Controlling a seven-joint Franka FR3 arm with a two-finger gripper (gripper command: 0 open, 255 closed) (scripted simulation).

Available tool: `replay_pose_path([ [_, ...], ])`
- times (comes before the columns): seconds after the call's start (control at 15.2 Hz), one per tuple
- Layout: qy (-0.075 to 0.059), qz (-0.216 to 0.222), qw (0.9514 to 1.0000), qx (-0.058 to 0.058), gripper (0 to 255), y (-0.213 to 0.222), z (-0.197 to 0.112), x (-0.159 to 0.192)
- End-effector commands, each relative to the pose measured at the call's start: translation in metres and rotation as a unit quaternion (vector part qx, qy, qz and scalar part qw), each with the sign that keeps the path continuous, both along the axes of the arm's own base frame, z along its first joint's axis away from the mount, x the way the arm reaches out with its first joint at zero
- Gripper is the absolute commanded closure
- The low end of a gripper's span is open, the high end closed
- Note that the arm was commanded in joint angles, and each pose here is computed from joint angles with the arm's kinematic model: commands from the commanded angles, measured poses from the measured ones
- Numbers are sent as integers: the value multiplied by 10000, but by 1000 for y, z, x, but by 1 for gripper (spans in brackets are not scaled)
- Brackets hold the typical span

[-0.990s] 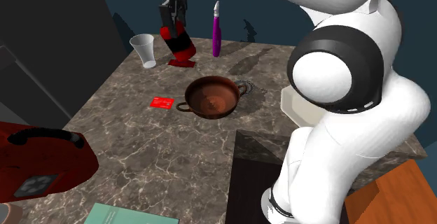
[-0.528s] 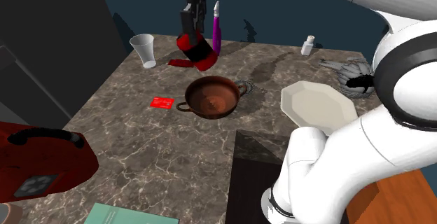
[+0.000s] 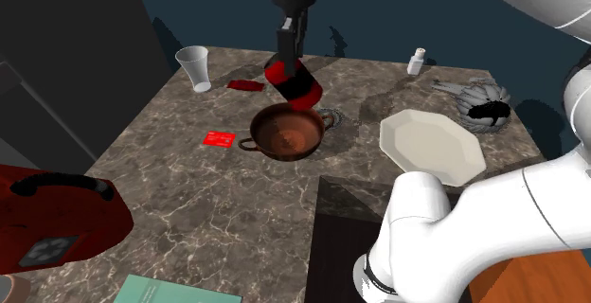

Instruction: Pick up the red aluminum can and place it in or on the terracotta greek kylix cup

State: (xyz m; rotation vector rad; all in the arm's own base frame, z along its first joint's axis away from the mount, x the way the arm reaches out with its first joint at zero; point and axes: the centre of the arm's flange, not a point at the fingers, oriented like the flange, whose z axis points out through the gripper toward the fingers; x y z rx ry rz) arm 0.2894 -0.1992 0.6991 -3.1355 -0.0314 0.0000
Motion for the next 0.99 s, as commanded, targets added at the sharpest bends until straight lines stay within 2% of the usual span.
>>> replay_pose_path([
  [0.0,-1,-1,10000,-2,255,1,-10,-2],
  [0.92,-1,-1,10000,-2,255,1,-84,-2],
])
